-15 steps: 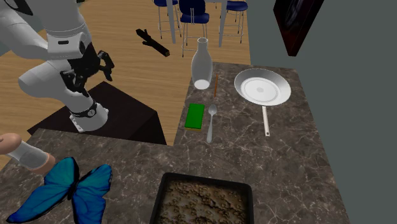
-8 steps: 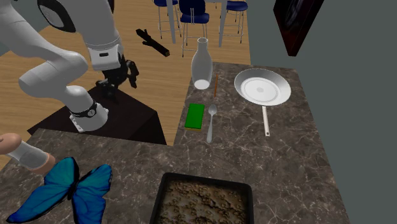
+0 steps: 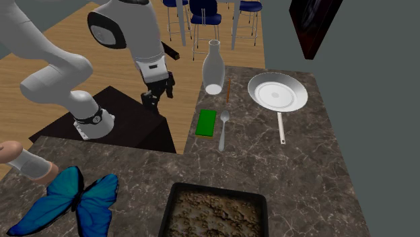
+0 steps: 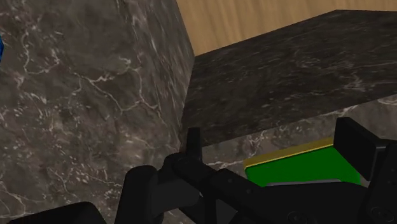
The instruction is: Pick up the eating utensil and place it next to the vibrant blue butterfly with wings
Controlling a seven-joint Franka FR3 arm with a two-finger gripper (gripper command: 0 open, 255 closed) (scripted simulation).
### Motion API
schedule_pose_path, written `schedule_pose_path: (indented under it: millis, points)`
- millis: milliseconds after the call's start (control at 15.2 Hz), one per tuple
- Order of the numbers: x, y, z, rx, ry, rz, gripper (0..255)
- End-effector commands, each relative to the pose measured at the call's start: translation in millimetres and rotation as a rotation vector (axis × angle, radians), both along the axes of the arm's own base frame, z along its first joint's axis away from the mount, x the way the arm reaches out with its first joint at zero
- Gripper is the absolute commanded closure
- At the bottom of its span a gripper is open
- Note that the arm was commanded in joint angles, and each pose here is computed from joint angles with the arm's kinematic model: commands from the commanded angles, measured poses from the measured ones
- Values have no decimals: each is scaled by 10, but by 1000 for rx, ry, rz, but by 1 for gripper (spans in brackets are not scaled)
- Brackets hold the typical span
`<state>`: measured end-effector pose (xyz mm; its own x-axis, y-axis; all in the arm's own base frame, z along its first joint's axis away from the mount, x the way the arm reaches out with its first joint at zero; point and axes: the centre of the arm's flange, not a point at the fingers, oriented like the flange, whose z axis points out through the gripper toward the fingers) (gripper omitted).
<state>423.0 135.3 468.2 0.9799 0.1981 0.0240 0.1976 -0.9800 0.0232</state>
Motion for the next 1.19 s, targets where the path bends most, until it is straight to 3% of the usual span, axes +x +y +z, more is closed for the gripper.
schedule_pose_path:
  millis: [0, 1122]
  points:
    - [161, 156, -114, 4, -14, 21, 0]
    - [1383, 1685, -896, 25, -119, 193, 0]
